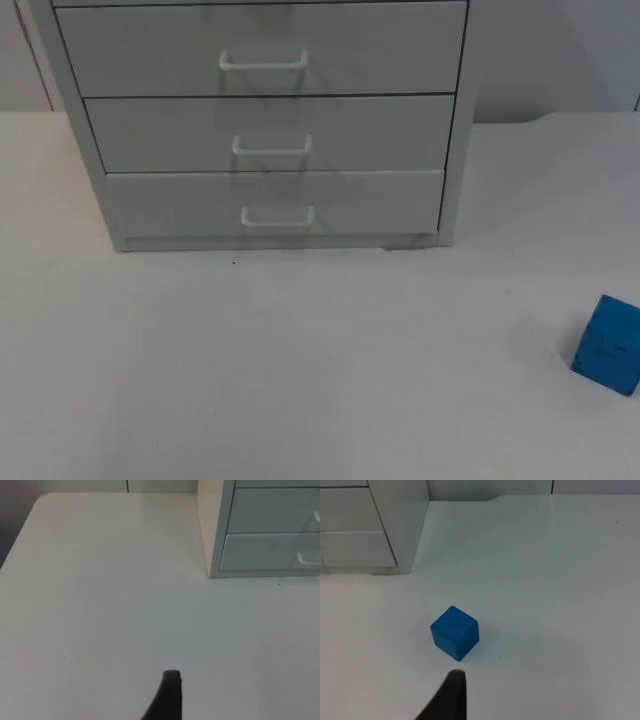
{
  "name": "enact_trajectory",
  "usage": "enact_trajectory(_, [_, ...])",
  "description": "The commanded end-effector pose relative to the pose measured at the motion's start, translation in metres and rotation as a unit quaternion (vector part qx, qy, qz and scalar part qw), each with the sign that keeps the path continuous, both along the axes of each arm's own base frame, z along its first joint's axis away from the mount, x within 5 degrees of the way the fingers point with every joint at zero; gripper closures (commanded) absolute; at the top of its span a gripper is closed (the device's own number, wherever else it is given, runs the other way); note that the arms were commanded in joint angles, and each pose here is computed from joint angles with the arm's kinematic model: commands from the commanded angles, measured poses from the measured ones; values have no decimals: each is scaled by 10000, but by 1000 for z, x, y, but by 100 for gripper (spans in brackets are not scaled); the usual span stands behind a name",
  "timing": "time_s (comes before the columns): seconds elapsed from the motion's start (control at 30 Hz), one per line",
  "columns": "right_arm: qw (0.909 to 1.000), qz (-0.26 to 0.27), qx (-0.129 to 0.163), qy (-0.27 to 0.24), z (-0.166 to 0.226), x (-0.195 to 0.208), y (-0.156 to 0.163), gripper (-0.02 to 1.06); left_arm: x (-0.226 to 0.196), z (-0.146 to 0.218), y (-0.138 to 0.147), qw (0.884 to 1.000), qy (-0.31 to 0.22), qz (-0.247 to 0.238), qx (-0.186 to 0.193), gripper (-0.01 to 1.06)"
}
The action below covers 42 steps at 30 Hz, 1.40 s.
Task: Open the drawer with the left hand, place the block into the drawer with the right hand, then close the drawer with the left hand.
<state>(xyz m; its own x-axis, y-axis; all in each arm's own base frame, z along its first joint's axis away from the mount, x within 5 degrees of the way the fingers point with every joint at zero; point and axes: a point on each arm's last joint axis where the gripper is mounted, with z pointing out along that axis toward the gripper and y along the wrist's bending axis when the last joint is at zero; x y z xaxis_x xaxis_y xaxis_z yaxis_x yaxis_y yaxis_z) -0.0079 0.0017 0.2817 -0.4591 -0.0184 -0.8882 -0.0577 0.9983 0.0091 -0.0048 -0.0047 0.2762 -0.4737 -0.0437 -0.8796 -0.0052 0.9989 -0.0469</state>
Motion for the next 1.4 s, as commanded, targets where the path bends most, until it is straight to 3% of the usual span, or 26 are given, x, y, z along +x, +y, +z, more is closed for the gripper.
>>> enact_trajectory(0.0, [9999,7,-1,-142,10,2,0,0,0,0,0,10000,-73,28,-3,26])
enact_trajectory(0.2, [9999,2,-7,126,22,21,1,0,1,11,-1,9993,-330,43,-196,26])
enact_trajectory(0.43, [9997,-18,-1,263,38,67,2,0,30,20,-4,9988,-35,-38,-487,26])
enact_trajectory(0.6, [9975,-28,-26,708,35,97,3,0,59,23,-2,9986,136,31,-518,26])
enact_trajectory(0.9, [9853,-35,-69,1706,10,144,5,0,112,8,1,9940,992,59,-458,26])
enact_trajectory(1.13, [9787,-36,-82,2053,-1,158,5,0,137,-9,0,9851,1684,-135,-319,26])
enact_trajectory(1.37, [9791,-37,-81,2030,-1,159,5,0,147,-19,-6,9773,2018,-518,-383,31])
